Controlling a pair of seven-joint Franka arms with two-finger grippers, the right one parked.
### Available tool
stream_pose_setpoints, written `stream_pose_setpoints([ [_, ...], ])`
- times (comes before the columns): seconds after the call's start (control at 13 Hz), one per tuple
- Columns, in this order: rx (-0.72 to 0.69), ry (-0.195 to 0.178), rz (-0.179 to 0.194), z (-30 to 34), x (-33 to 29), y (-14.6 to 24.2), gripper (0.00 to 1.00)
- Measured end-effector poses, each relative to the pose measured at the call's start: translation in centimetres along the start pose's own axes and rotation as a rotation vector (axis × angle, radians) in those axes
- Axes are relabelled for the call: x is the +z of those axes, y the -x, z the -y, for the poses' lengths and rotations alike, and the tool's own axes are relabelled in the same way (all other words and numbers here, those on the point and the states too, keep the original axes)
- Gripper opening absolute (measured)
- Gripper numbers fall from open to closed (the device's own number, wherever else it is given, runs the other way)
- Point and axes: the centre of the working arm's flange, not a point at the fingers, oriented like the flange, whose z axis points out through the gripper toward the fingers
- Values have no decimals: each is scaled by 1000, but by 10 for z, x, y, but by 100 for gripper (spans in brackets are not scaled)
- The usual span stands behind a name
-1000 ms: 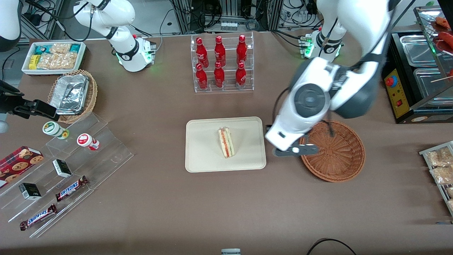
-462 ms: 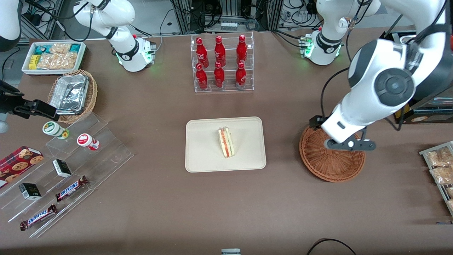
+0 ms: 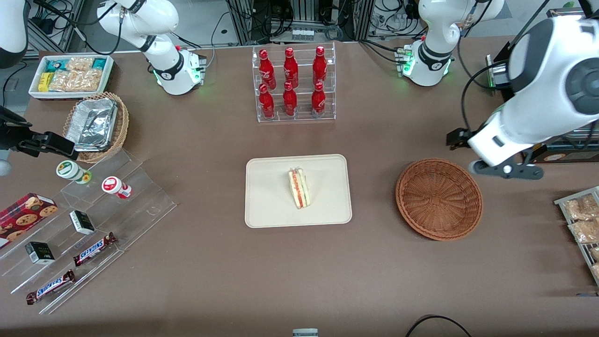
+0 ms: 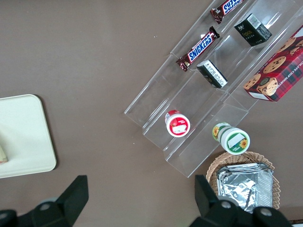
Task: Place sandwich from basket to tray
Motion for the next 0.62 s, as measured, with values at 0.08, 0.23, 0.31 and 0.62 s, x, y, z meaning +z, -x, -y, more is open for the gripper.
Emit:
stream_pose_setpoints([
  [0.08, 0, 2, 3, 9, -6, 8, 100],
  [0.23, -19, 4, 14, 25, -18, 29, 100],
  [0.31, -30, 4, 15, 32, -24, 38, 100],
  [0.62, -66, 5, 7, 48, -42, 66, 100],
])
